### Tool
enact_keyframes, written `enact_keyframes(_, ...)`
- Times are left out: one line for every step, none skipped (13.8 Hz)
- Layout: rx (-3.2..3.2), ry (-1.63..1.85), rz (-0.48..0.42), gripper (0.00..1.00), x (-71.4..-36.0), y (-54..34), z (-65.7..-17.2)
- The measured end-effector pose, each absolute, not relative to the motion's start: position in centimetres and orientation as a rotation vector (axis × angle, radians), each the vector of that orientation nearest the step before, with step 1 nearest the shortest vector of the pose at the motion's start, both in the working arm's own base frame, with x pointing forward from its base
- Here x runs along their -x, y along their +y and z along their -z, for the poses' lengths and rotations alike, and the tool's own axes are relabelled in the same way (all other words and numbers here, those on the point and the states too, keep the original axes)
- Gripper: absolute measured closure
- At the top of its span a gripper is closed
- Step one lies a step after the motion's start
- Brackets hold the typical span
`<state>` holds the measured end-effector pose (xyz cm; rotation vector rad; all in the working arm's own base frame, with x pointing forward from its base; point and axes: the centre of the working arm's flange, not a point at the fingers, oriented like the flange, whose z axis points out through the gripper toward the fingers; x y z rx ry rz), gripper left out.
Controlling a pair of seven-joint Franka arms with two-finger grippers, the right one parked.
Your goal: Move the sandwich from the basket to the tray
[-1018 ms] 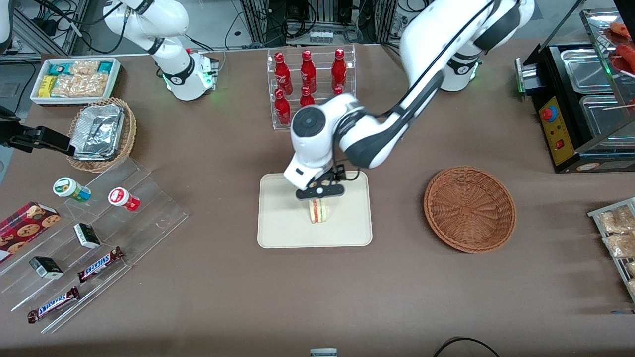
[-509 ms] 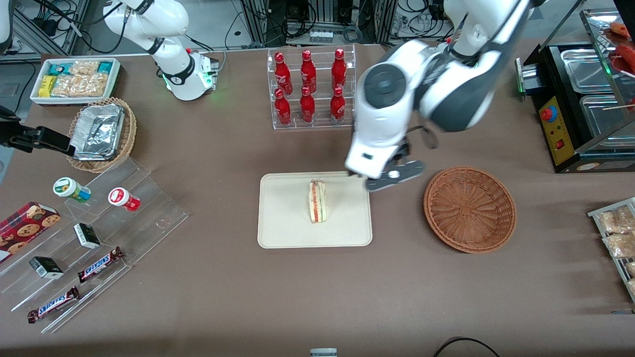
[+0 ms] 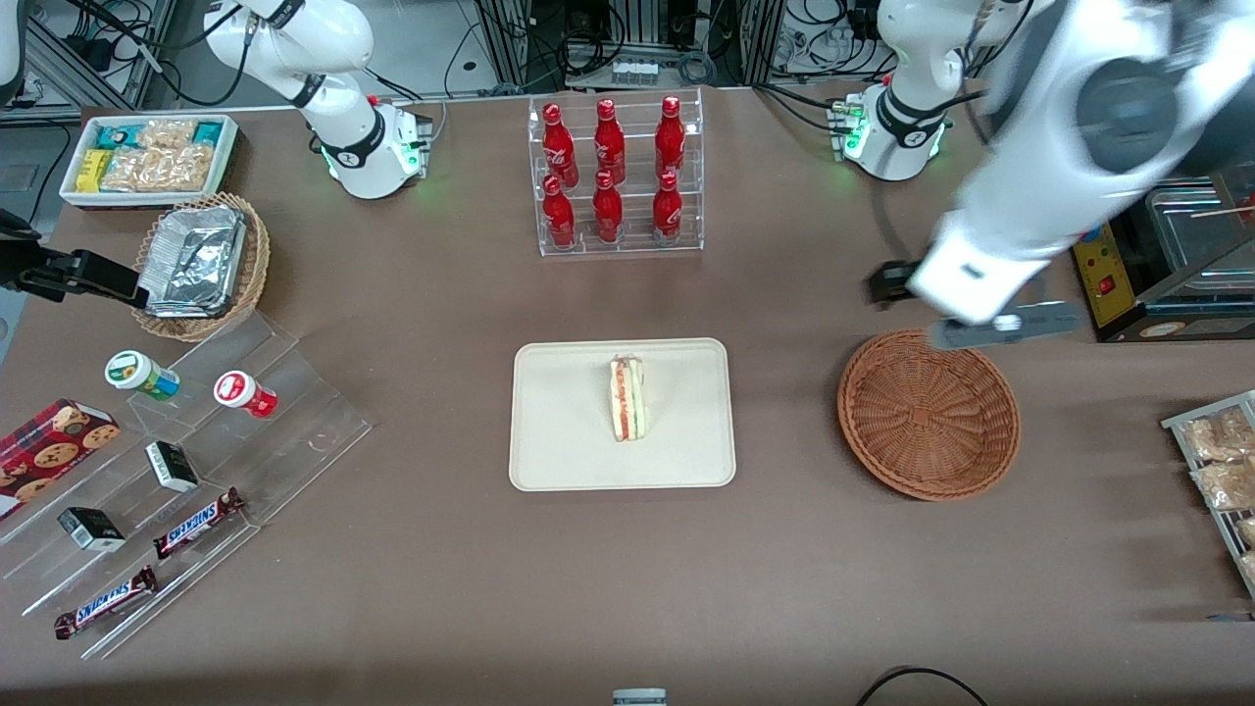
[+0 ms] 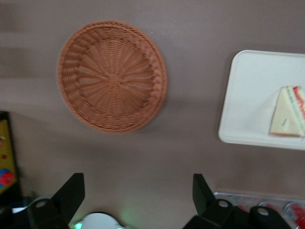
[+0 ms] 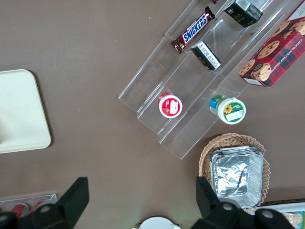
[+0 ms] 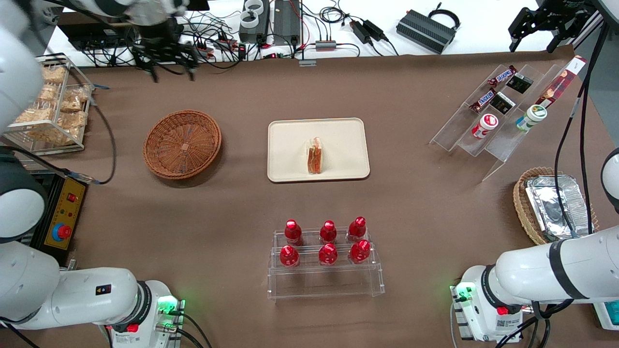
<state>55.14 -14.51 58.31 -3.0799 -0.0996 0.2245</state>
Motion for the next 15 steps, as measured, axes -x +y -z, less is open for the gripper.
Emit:
enact_keyframes(3.085, -0.069, -0.233, 0.0, -55.2, -11.5, -59.0)
enact_keyframes(3.089, -0.041, -0.24, 0.0, -55.3, -9.1, -59.3)
enact_keyframes(3.094, -0.005, -0.25, 0.0, -55.3, -6.9, -59.3)
enact_keyframes(3.098, 0.025, -0.261, 0.0, -55.5, -4.7, -59.2)
enact_keyframes(3.102, 0.049, -0.27, 0.0, -55.5, -2.4, -59.1)
enact_keyframes(3.106, 0.065, -0.277, 0.0, -55.4, -0.2, -59.0)
enact_keyframes(3.112, 0.066, -0.282, 0.0, -55.2, 1.7, -59.0)
enact_keyframes(3.116, 0.06, -0.283, 0.0, -54.8, 3.0, -59.1)
enact_keyframes(3.118, 0.057, -0.283, 0.0, -54.4, 3.4, -59.2)
enact_keyframes(3.116, 0.059, -0.284, 0.0, -54.2, 3.3, -59.2)
enact_keyframes(3.115, 0.067, -0.285, 0.0, -54.0, 3.0, -59.3)
enact_keyframes(3.113, 0.075, -0.286, 0.0, -53.9, 2.7, -59.2)
enact_keyframes(3.113, 0.08, -0.288, 0.0, -53.9, 2.5, -59.2)
enact_keyframes(3.113, 0.083, -0.289, 0.0, -53.9, 2.4, -59.2)
enact_keyframes(3.112, 0.086, -0.288, 0.0, -53.9, 2.3, -59.2)
